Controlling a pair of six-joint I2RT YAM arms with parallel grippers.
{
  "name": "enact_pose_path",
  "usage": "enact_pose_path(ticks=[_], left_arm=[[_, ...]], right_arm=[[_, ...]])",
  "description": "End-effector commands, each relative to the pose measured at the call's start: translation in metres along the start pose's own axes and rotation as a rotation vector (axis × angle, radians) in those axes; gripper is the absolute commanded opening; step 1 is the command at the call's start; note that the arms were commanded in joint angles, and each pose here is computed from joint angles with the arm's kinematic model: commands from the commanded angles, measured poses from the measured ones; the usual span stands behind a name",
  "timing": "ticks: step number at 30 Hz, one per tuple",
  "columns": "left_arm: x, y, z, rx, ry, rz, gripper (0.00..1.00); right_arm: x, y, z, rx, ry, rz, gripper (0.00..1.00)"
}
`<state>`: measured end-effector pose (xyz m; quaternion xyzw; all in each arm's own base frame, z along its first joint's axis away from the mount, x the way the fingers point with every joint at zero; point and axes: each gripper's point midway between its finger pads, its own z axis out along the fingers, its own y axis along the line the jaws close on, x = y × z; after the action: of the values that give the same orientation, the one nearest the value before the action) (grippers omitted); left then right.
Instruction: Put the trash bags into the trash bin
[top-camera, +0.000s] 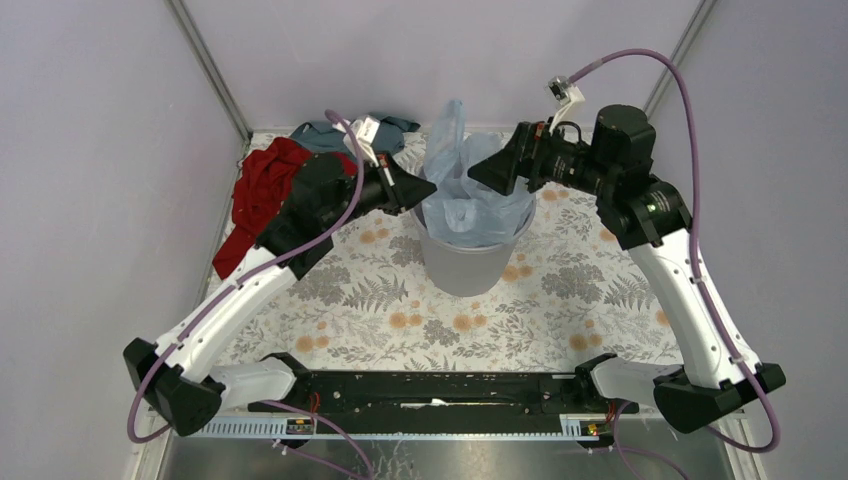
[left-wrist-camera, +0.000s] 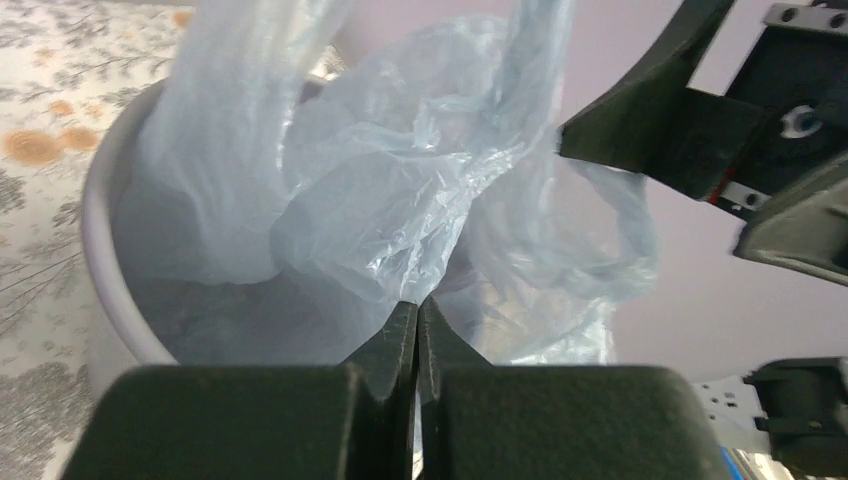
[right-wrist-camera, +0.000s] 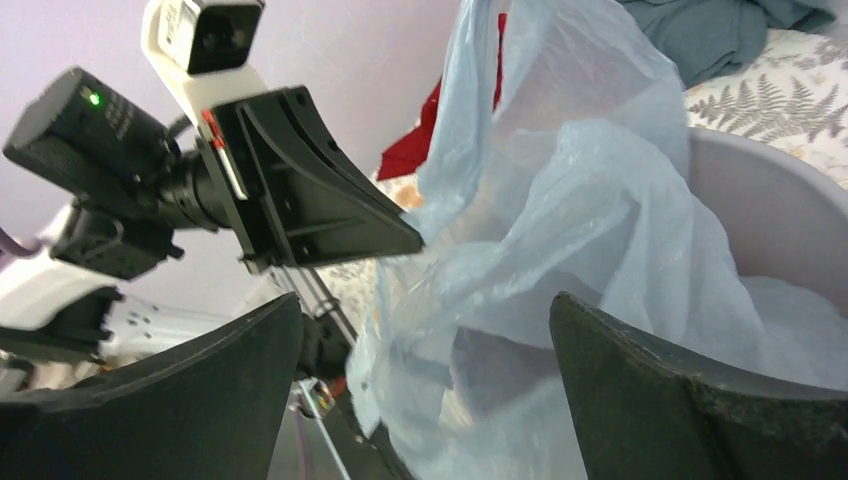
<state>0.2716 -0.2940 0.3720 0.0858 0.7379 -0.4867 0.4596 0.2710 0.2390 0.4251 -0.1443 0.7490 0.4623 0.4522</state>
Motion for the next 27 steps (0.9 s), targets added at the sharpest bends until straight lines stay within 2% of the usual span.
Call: enact_pose_path(ticks=[1, 6, 10, 12, 17, 22, 25, 26, 27], left_arm=[[-0.027, -0.040, -0.024, 0.193, -0.153, -0.001, 0.00], [-0.022, -0.042, -0.034, 0.269, -0.212, -0.067, 0.00], [-0.018, -0.045, -0.034, 0.304, -0.206, -0.110, 0.00], [-0.017, -0.045, -0.032, 0.313, -0.196, -0.117, 0.00], [-0.016, -0.045, -0.035, 0.311, -0.199, -0.113, 0.00], [-0.008, -0.043, -0.040, 0.333, -0.206, -0.145, 0.00], [-0.004, -0.043, -0.040, 0.349, -0.200, -0.161, 0.00], [-0.003, -0.042, -0.040, 0.349, -0.199, -0.162, 0.00], [-0.003, -0.042, -0.041, 0.349, -0.201, -0.163, 0.00]], right_arm=[[0.002, 0.016, -0.032, -0.018, 0.013, -0.244, 1.00], [0.003, 0.012, -0.039, 0.043, 0.057, -0.403, 0.98], [0.008, 0.025, -0.034, 0.115, 0.067, -0.605, 0.98], [0.009, 0.033, -0.028, 0.117, 0.082, -0.659, 0.94], [0.002, 0.016, -0.012, 0.257, 0.117, -0.718, 0.83], [0.018, 0.006, 0.011, 0.367, 0.225, -0.830, 0.78], [0.008, -0.003, 0.024, 0.492, 0.186, -0.780, 0.63], [0.006, -0.010, 0.028, 0.548, 0.162, -0.739, 0.60], [0.010, -0.016, 0.034, 0.578, 0.157, -0.703, 0.63]])
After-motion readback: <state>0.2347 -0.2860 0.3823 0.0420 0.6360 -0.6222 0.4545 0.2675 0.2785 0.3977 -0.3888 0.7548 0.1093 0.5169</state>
